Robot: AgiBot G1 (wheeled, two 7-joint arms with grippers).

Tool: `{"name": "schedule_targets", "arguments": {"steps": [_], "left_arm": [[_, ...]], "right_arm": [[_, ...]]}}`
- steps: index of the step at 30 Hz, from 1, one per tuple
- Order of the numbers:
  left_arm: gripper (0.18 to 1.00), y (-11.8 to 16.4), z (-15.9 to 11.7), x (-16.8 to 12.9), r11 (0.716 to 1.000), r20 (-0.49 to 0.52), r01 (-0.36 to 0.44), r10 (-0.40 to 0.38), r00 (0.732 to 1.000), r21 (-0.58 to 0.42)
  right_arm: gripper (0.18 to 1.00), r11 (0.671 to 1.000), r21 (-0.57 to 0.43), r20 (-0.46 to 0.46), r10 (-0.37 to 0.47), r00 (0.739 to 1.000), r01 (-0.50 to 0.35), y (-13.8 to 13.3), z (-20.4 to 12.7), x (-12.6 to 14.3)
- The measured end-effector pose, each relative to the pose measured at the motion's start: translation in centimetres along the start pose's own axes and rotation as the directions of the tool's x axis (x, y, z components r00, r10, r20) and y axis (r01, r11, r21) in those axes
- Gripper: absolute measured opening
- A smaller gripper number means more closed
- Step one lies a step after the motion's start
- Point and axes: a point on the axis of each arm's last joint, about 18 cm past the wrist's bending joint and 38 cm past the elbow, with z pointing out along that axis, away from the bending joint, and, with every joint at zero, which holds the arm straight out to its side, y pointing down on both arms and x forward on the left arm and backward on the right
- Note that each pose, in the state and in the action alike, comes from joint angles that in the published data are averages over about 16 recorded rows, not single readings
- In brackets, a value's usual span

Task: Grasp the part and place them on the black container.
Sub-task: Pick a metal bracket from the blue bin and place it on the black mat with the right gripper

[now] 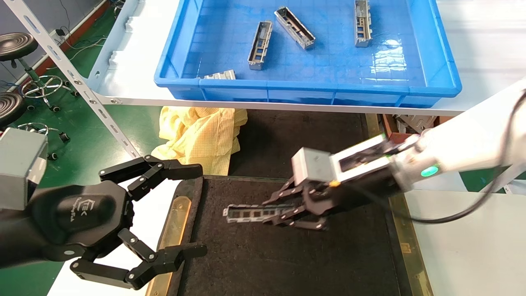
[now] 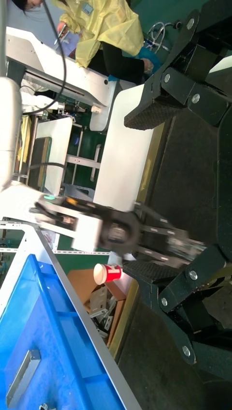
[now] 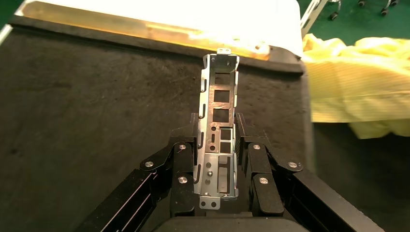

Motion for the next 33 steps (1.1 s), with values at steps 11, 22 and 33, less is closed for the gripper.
{"name": "schedule_targets", "arguments": {"steps": [11,22,33], "left_arm": [[1.001,0.0,0.0,0.0,1.0,0.0,0.0,0.0,1.0,0.0],[1.001,0.0,0.0,0.0,1.0,0.0,0.0,0.0,1.0,0.0],[1.001,0.0,0.0,0.0,1.0,0.0,0.0,0.0,1.0,0.0]], "right_arm": [[0.331,1.0,0.001,-0.073,0.028,0.997,-0.028,3.0,7.4,0.0],[0.331,1.0,-0.001,-0.159,0.029,0.987,-0.03,3.9,10.2,0.4],[0.331,1.0,0.009,-0.15,0.031,0.988,-0.03,4.0,12.0,-0.6]]}}
